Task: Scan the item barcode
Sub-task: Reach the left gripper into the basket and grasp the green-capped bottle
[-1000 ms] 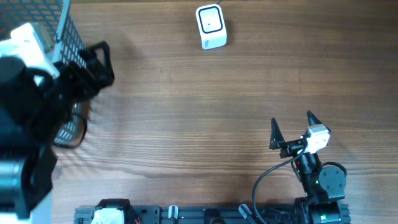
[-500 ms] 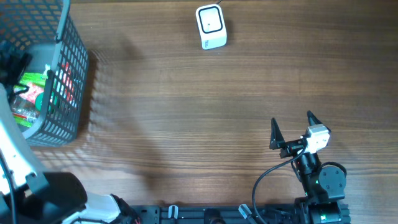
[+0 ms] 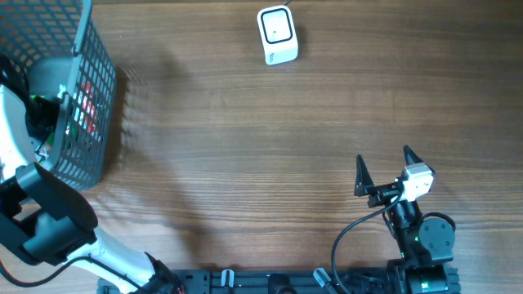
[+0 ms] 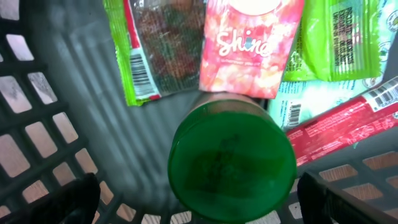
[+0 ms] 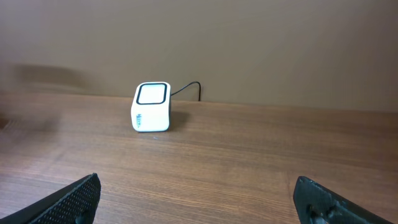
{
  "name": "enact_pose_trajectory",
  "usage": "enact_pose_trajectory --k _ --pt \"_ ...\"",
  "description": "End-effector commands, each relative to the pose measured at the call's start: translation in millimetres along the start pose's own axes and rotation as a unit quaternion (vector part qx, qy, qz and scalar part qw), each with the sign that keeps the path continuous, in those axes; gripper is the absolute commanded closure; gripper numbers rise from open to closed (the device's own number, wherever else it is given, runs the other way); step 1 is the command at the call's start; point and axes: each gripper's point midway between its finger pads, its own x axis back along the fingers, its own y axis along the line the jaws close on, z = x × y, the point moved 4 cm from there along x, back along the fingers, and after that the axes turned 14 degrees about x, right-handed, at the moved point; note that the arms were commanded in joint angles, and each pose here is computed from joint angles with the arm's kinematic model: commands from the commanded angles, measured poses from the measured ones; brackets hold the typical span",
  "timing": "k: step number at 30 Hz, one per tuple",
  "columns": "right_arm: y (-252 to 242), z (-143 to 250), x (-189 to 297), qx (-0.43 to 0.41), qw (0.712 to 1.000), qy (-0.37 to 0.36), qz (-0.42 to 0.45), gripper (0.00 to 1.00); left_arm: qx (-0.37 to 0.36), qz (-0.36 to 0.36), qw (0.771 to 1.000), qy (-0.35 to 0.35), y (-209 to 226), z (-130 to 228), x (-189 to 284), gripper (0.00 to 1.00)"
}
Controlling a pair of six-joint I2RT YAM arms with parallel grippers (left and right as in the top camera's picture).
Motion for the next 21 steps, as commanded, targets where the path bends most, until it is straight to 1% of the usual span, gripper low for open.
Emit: enact_pose_trajectory --k 1,6,8,9,12,16,18,19,20,21 --pt "-1.1 -1.3 0.3 -0.003 1.0 -0.004 0.003 0.0 -0.009 0.002 1.0 0.005 -2.6 1.4 -11.2 0.0" --pt "-1.1 -1.3 0.3 -0.003 1.0 -0.004 0.003 0.0 -0.008 0.015 1.0 0.012 -4.8 8.5 -32.0 0.0" --pt "-1.1 -1.4 0.3 -0.003 1.0 -0.004 0.003 0.0 -0.007 0.025 1.0 0.017 -7.5 10.1 -34.7 0.08" --pt "-1.1 -1.3 0.3 -0.003 1.0 -0.004 0.003 0.0 -0.007 0.026 1.0 0.016 -7.8 10.0 -35.6 0.14" --pt "-1.1 -1.3 0.3 -0.003 1.0 -0.004 0.003 0.0 -0.008 0.025 1.0 0.017 -6.8 11.9 -41.0 0.15" --pt "-1.1 -1.4 0.3 -0.003 1.0 -0.004 0.003 0.0 -0.008 0.024 1.0 0.017 -6.0 14.4 -50.4 0.22" --pt "-1.1 -1.4 0.3 -0.003 1.0 -0.004 0.003 0.0 -0.007 0.027 1.0 0.015 -7.0 13.5 -50.2 0.3" --pt "-1.1 -1.4 0.3 -0.003 1.0 -0.004 0.003 0.0 -0.007 0.03 0.999 0.012 -7.7 12.4 -49.1 0.41" --pt "-1.1 -1.3 0.3 -0.003 1.0 -0.004 0.003 0.0 -0.006 0.031 0.999 0.011 -8.1 11.6 -48.2 0.45" --pt "-1.1 -1.3 0.3 -0.003 1.0 -0.004 0.003 0.0 -0.006 0.032 0.999 0.01 -8.6 10.8 -47.2 0.46"
